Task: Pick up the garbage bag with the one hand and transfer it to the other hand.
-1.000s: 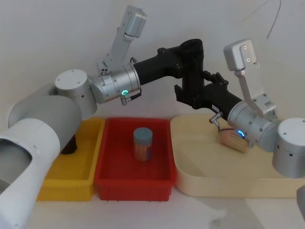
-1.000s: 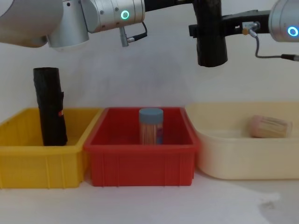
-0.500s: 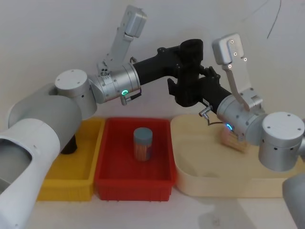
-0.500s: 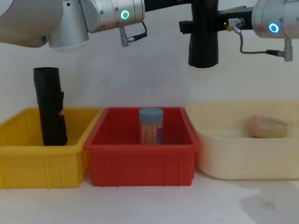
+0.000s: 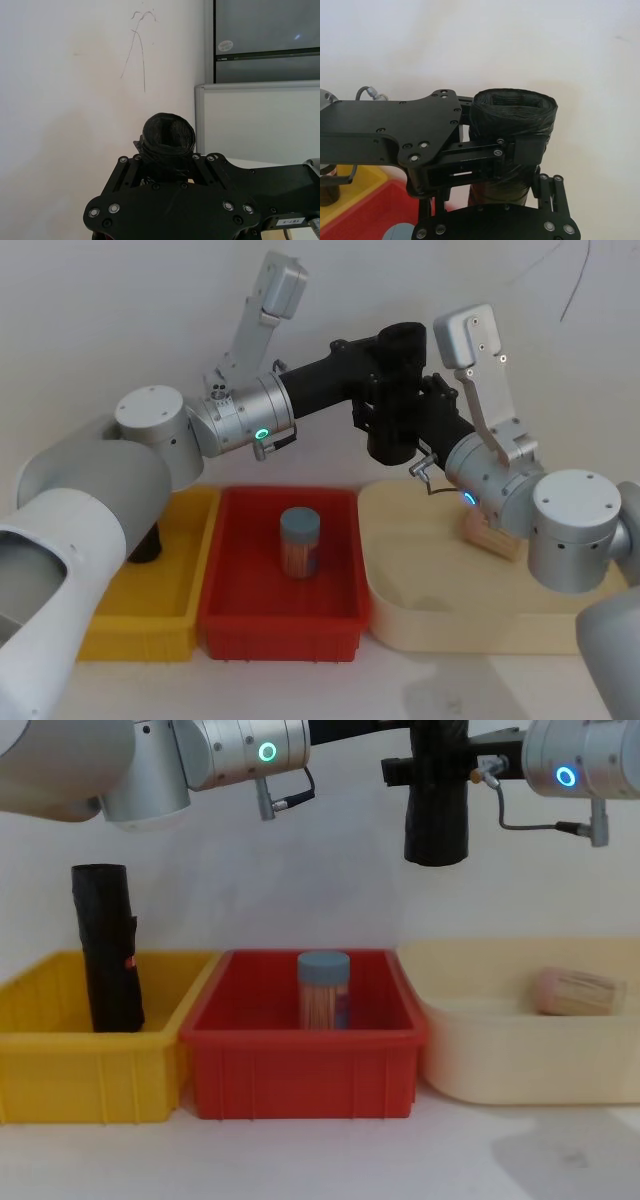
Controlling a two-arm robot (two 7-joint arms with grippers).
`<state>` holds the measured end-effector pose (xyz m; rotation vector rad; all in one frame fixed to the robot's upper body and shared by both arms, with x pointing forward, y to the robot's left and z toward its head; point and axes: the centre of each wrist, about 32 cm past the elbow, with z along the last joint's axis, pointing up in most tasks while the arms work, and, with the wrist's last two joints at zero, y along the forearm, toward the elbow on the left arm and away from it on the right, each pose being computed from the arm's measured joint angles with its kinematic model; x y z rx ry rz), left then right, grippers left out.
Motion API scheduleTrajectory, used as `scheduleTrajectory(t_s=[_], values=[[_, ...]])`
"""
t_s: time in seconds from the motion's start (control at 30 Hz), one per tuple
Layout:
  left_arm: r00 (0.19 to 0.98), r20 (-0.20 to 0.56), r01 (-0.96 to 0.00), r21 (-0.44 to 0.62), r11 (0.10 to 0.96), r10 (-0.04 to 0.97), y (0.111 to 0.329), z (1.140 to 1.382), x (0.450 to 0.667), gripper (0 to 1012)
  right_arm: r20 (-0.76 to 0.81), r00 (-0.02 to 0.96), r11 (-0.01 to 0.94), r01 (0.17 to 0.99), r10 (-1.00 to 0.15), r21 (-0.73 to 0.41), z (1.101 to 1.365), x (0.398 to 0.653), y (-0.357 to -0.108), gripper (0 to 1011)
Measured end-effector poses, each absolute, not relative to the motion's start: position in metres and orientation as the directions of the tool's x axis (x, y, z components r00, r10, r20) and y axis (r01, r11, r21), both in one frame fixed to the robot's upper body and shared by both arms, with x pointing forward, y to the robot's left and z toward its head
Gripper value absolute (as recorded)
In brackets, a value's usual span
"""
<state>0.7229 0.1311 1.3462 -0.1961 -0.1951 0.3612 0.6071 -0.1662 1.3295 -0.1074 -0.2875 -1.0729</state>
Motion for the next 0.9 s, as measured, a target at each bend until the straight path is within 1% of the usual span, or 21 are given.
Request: scheduleTrajectory(t_s=[0.1,0.13,0.17,0.2,0.23,0.3,0.37,0.8,0.9], values=[[0.917,0.154,-0.33,-0.224,0.917,0.368,0.1311,1.3462,0.7229,352,0.284,0.442,0.474,0.879,-0.851,0.054,1.3297,0.6074,-0.1655,829],[0.917,0.154,-0.33,-0.224,0.917,0.368,0.1311,1.3462,0.7229,352,0.284,0.441,0.473,0.879,-0.851,0.054,1.3296,0.6075,-0.1653,778],[0.917,0.154,-0.33,-0.224,0.917,0.368,0.1311,1.3462,0.7229,352,0.284,0.44,0.473,0.88,-0.852,0.054,1.3296,0.6077,-0.1648,778],[0.917,0.154,-0.33,-0.224,0.917,0.368,0.1311,1.3462,0.7229,352,0.285,0.439,0.471,0.88,-0.852,0.055,1.3297,0.6078,-0.1644,721],[0.917,0.154,-0.33,-0.224,0.917,0.368,0.131,1.3462,0.7229,352,0.285,0.438,0.471,0.881,-0.853,0.055,1.3299,0.6079,-0.1643,721],[0.917,0.154,-0.33,-0.224,0.917,0.368,0.131,1.3462,0.7229,352,0.285,0.437,0.47,0.881,-0.853,0.056,1.3299,0.6081,-0.1639,647],[0.917,0.154,-0.33,-0.224,0.917,0.368,0.131,1.3462,0.7229,352,0.285,0.436,0.469,0.882,-0.854,0.057,1.3299,0.6082,-0.1636,614],[0.917,0.154,-0.33,-0.224,0.917,0.368,0.131,1.3462,0.7229,352,0.286,0.432,0.466,0.883,-0.855,0.058,1.3299,0.6087,-0.1622,606],[0.917,0.154,-0.329,-0.223,0.917,0.367,0.1307,1.3462,0.7229,419,0.287,0.434,0.468,0.882,-0.854,0.059,1.3299,0.6087,-0.1616,603]])
